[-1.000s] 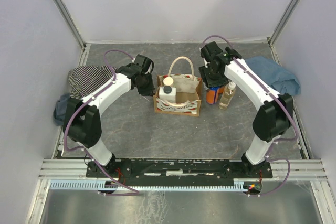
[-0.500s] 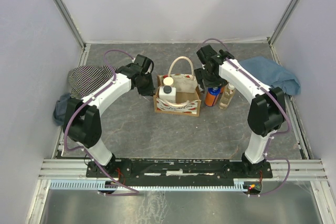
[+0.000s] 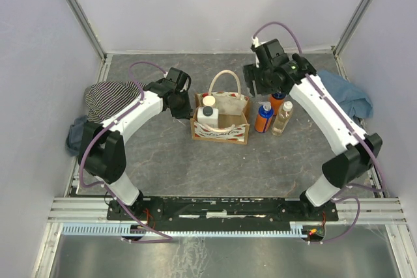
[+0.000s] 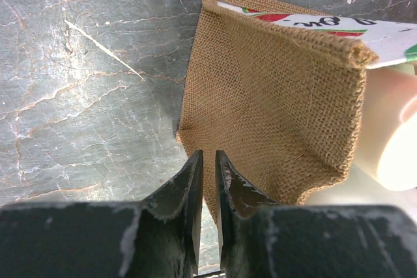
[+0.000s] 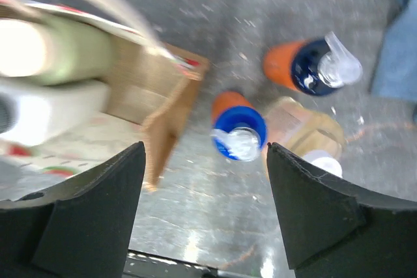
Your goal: Take the personal care products out of the canvas bag
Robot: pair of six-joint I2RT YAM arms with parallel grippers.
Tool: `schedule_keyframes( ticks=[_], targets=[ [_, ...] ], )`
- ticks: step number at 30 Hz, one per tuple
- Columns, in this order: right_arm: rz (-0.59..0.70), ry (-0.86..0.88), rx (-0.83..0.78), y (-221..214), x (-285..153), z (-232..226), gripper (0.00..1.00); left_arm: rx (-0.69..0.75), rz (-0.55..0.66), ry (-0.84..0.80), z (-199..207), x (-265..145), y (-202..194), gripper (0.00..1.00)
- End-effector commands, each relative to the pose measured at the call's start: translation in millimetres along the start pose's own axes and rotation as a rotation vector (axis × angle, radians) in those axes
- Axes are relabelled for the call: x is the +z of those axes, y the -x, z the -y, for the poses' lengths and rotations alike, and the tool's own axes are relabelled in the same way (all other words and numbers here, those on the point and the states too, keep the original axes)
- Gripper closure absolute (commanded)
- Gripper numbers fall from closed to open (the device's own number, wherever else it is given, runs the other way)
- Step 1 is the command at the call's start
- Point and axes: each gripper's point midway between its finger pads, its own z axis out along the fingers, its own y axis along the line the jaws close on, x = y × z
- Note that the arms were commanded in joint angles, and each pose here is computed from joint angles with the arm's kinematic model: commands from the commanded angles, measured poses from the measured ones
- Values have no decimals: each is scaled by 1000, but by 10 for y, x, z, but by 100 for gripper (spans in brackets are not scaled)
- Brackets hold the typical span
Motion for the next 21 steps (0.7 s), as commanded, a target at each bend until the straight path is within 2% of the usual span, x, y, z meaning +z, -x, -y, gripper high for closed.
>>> schedule_keyframes(
  ticks=[1, 7, 21],
  targets=[
    [162, 203, -83, 348, -633, -582, 19, 42, 12, -10, 24, -38, 36, 80],
    [84, 336, -174, 246, -476, -1156, 20, 39, 31, -22, 62, -101, 85, 80],
    [-28, 599, -326, -203, 118, -1841, 21, 23, 29, -40, 104, -131, 91, 80]
  ],
)
